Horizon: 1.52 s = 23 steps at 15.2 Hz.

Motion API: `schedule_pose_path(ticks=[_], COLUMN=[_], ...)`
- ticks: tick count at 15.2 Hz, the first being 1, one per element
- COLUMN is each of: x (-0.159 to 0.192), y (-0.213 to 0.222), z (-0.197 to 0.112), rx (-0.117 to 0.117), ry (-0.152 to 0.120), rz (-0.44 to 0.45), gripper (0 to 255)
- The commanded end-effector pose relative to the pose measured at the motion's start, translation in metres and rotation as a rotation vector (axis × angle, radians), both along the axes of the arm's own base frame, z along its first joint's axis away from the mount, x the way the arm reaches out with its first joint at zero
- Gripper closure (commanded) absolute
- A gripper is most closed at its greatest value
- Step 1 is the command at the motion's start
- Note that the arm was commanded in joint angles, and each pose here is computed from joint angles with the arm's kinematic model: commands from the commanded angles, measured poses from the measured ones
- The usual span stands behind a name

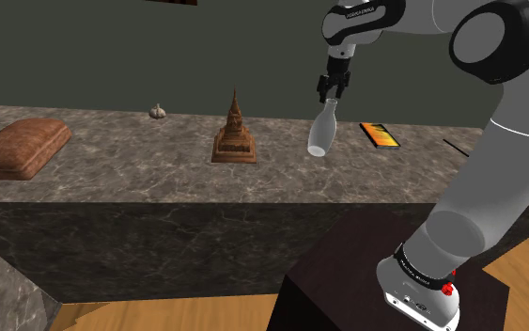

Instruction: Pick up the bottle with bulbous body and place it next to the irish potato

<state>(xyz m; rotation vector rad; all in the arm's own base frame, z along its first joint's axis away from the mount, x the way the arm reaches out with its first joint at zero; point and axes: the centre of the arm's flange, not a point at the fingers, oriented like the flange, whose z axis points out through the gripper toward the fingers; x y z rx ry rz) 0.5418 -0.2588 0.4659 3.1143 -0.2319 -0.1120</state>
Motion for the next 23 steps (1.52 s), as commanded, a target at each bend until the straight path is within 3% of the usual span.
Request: schedule_pose_path(ticks=[1,5,12,13,23], x=[0.001,-0.001,-0.001,-0.001,-0.001], y=[-0.001,-0.002,-0.002,-0.002,-0.002], z=[-0.010,-0.029,-0.029,-0.029,-0.024], rx=[0.000,0.000,0.000,0.000,0.000], ry=[-0.001,-0.001,-0.001,-0.001,-0.001], rz=[0.000,0.000,0.000,0.000,0.000], gripper=[0,0,0,255,255])
